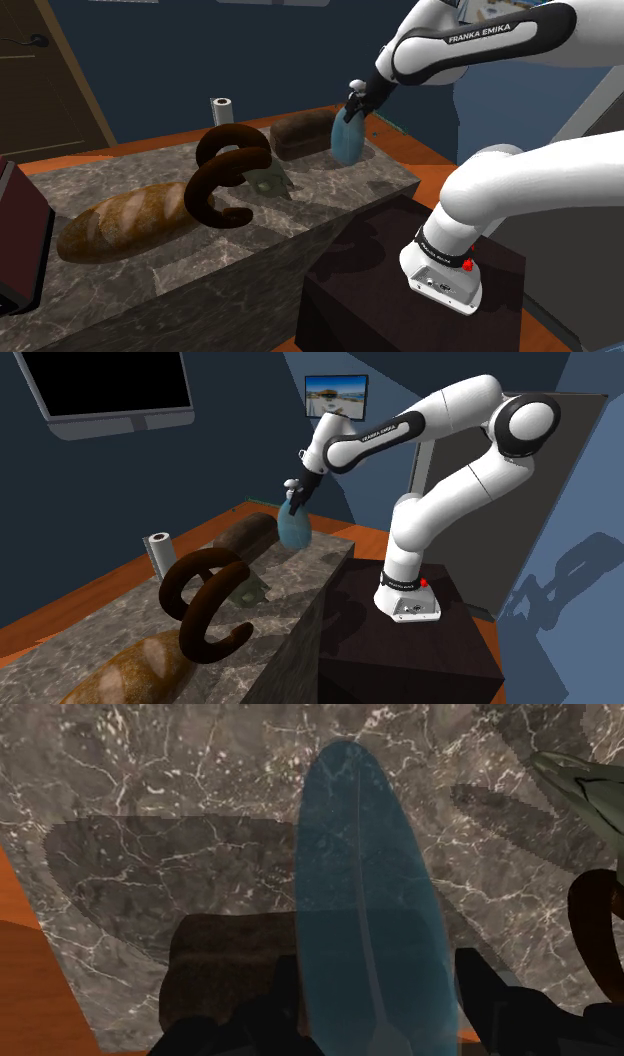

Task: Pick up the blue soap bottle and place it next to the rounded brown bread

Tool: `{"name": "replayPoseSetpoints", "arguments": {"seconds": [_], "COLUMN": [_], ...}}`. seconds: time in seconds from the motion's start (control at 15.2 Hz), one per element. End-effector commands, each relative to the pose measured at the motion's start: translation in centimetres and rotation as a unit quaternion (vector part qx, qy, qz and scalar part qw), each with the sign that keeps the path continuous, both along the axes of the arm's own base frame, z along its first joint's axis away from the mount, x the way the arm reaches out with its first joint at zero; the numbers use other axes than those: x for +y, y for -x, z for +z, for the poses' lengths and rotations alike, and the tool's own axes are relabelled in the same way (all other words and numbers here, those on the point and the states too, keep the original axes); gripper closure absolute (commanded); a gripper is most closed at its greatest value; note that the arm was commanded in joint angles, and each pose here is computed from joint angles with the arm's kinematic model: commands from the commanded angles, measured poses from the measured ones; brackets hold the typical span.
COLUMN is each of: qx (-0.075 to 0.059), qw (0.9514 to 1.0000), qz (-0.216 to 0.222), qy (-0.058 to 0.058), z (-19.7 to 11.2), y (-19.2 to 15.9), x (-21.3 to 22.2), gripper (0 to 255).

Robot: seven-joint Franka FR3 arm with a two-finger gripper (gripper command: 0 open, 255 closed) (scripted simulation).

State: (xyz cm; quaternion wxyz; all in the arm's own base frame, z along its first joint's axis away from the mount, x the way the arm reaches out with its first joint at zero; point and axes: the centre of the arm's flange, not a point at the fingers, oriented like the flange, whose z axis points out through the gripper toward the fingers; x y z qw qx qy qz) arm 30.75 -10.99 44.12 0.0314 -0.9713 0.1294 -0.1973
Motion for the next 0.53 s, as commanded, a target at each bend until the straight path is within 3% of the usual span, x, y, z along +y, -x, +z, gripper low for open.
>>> {"name": "replayPoseSetpoints", "arguments": {"seconds": [0.0,0.46], "qx": [0.0,0.0], "qw": [1.0,1.0], "qz": [0.0,0.0], "qy": [0.0,0.0], "z": [1.1,4.8], "y": [0.0,0.0], "x": [0.0,0.0], "gripper": [255,255]}}
